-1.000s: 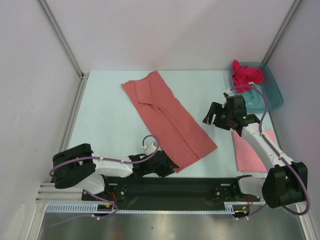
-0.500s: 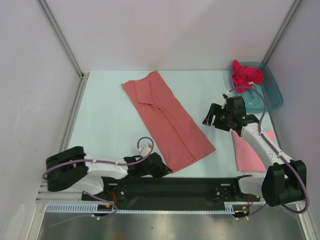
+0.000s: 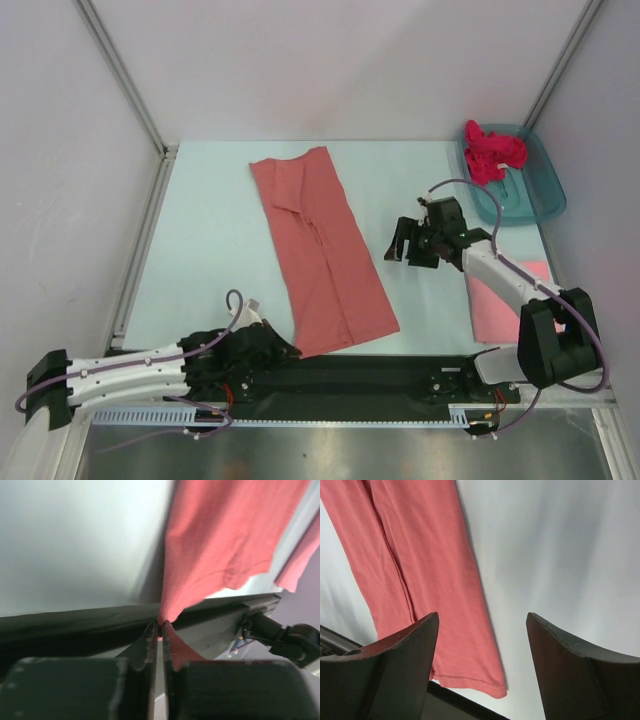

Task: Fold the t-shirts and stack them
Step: Fold the tshirt

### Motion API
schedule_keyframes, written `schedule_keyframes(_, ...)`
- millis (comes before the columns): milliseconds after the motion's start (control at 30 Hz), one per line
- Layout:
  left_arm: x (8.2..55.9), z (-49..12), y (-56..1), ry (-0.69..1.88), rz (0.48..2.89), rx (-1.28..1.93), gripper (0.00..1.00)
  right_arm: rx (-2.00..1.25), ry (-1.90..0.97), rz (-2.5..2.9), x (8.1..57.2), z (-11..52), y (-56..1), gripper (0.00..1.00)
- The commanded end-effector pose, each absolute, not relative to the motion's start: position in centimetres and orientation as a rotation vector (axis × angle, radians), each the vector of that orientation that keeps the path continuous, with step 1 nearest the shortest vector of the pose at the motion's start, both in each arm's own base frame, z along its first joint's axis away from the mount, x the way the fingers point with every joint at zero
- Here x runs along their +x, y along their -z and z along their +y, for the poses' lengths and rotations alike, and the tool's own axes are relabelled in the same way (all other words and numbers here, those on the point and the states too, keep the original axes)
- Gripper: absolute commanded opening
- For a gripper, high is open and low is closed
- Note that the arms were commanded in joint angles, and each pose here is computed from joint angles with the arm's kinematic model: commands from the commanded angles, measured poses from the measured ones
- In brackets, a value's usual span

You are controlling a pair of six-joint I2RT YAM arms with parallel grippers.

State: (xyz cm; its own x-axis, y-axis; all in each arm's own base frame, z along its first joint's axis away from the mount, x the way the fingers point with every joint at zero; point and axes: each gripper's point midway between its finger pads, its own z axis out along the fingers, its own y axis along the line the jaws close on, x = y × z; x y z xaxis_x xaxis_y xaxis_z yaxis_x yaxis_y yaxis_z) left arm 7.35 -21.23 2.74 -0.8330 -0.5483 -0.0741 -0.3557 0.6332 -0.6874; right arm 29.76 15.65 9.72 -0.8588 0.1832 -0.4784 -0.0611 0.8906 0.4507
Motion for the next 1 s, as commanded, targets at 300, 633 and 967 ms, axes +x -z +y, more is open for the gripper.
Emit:
schedule_keyframes(300,10.3,-21.1,-8.7,0.817,2.449,-0.325,0.57,-0.082,-0.732,2.391,41.1,22.7,-11.0,0.77)
schedule_keyframes(633,24.7,-17.2,-17.3,0.700,2.083,-0.350,0.67,-0.124,-0.934,2.307,52.5,26.6,-7.8,0.83)
schedule_keyframes(967,42.4,-10.6,-18.2,0.616,1.931,-0.532,0.75,-0.105,-1.061,2.173,60.7,28.6,-7.9,0.81)
